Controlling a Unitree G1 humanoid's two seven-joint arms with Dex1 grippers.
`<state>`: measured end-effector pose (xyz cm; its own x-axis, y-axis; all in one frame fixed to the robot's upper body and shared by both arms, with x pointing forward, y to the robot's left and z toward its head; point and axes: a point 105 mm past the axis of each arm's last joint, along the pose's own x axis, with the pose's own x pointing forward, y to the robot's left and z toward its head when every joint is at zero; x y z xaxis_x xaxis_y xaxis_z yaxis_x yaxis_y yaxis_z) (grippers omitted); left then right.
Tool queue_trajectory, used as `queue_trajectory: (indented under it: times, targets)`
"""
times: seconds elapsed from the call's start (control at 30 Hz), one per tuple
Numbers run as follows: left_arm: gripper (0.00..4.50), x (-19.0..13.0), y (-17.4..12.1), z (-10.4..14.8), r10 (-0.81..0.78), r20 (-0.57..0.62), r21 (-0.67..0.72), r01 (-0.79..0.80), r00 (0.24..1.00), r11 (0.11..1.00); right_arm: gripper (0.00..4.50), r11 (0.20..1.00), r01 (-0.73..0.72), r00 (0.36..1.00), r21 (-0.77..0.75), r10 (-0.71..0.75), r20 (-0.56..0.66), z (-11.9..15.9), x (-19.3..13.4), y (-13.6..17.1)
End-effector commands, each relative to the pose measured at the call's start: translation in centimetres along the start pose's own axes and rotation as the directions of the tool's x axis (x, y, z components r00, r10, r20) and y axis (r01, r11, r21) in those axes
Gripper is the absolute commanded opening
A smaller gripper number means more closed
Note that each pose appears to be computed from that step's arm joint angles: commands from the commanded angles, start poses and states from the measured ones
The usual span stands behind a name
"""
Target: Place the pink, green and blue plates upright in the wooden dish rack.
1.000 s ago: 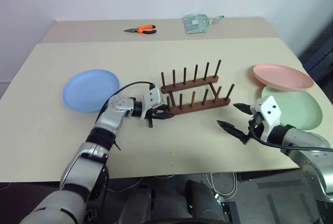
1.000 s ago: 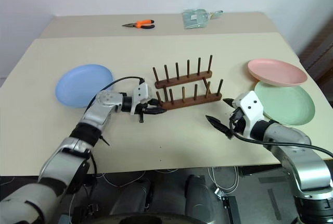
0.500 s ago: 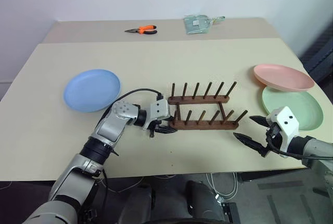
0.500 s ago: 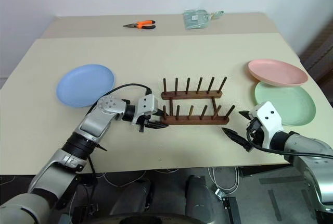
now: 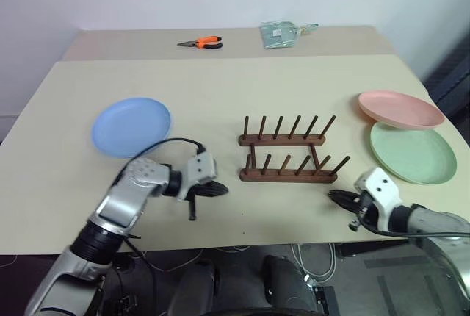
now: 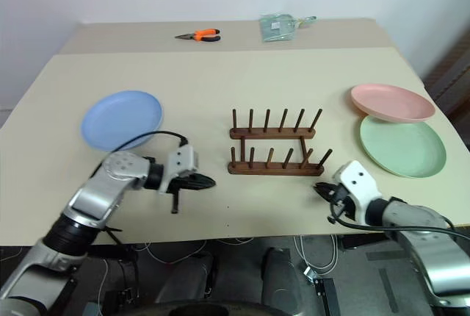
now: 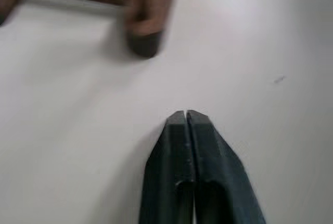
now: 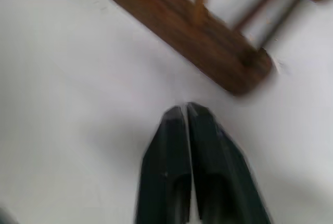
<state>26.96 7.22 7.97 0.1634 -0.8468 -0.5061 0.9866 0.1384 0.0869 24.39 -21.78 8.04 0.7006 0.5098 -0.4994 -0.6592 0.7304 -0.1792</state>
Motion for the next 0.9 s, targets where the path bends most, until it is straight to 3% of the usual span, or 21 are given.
queue_trajectory:
  times: [0.03, 0.2, 0.43, 0.87, 0.9]
  targets:
    - [0.30, 1.7, -0.3, 2.0, 0.038, 0.041, 0.017, -0.039, 0.998, 0.999, 0.05, 0.999, 0.027, 1.000, -0.034, -0.027, -0.003, 0.1, 1.3, -0.4]
    - [0.30, 4.2, 1.8, 1.7, 0.216, 0.002, -0.012, -0.216, 0.976, 0.976, 0.05, 0.988, 0.107, 0.994, -0.108, -0.107, -0.001, 0.9, 3.7, -2.0]
    - [0.30, 4.4, 5.7, 0.6, 0.412, -0.026, -0.072, -0.413, 0.911, 0.908, 0.05, 0.960, 0.233, 0.973, -0.154, -0.228, 0.048, 2.7, 6.3, -5.7]
    - [0.30, 2.8, 8.7, -0.3, 0.515, -0.043, -0.086, -0.517, 0.856, 0.852, 0.05, 0.952, 0.262, 0.963, -0.157, -0.247, 0.110, 4.1, 7.2, -7.0]
    - [0.30, 2.6, 9.1, -0.4, 0.534, -0.048, -0.090, -0.536, 0.844, 0.839, 0.28, 0.952, 0.261, 0.963, -0.158, -0.245, 0.112, 4.2, 7.1, -6.9]
